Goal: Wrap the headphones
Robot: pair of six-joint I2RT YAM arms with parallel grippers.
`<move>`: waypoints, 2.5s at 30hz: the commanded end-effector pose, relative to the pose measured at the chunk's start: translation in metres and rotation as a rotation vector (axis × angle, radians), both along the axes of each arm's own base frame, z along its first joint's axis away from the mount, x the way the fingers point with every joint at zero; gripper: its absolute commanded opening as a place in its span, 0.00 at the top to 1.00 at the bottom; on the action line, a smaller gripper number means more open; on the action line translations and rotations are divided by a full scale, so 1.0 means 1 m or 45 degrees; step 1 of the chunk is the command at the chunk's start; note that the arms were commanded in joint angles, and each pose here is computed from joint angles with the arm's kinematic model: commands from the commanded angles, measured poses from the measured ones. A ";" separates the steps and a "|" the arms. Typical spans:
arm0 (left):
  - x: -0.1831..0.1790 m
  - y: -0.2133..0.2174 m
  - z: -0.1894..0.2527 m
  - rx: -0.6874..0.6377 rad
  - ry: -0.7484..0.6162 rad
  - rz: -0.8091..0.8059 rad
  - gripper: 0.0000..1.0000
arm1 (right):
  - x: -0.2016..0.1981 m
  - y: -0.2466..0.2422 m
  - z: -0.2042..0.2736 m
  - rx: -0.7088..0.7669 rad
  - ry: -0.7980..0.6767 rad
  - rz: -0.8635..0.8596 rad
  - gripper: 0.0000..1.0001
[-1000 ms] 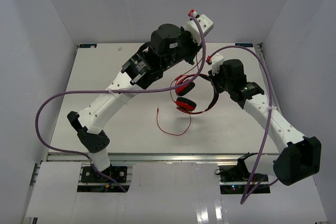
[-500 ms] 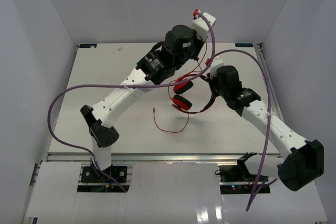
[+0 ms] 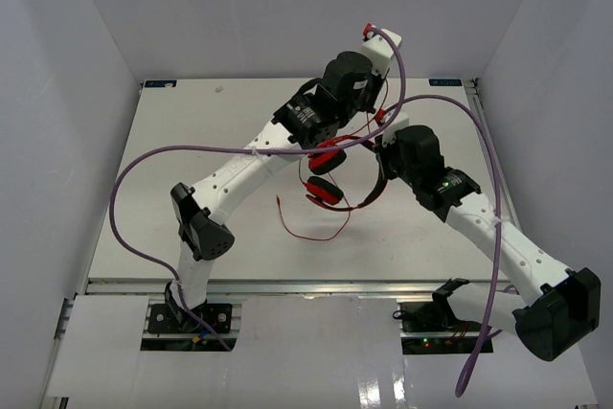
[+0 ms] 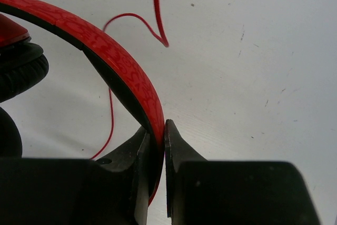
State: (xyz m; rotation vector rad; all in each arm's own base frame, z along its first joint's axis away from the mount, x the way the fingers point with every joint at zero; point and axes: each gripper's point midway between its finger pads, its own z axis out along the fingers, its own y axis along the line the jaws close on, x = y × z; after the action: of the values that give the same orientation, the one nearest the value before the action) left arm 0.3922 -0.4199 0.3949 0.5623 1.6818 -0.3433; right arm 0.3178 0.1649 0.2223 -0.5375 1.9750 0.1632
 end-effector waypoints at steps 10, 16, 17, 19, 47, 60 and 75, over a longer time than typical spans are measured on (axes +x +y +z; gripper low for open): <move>0.025 0.008 -0.046 -0.032 0.176 0.012 1.00 | -0.032 0.034 0.088 0.302 -0.226 0.291 0.92; 0.028 0.003 -0.072 -0.018 0.260 0.004 1.00 | -0.035 0.034 0.092 0.314 -0.232 0.301 0.92; 0.028 0.004 -0.075 -0.011 0.268 0.006 1.00 | -0.036 0.034 0.092 0.316 -0.232 0.302 0.92; 0.031 0.009 -0.084 -0.004 0.294 0.019 1.00 | -0.038 0.035 0.094 0.320 -0.232 0.318 0.92; 0.022 0.077 -0.172 -0.192 0.594 0.050 0.87 | -0.094 0.055 0.132 0.430 -0.201 0.727 0.92; -0.018 0.062 -0.173 -0.574 0.647 -0.313 0.34 | -0.106 0.056 0.159 0.504 -0.192 0.804 0.92; -0.047 0.110 -0.170 -0.813 0.334 -0.357 0.02 | -0.090 0.043 0.169 0.492 -0.219 0.692 0.92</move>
State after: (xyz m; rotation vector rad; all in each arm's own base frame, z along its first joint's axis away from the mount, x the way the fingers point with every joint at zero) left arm 0.3576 -0.3244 0.1773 0.2548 1.8744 -1.1476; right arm 0.2249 0.2108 0.3541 -0.8458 1.6194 0.7975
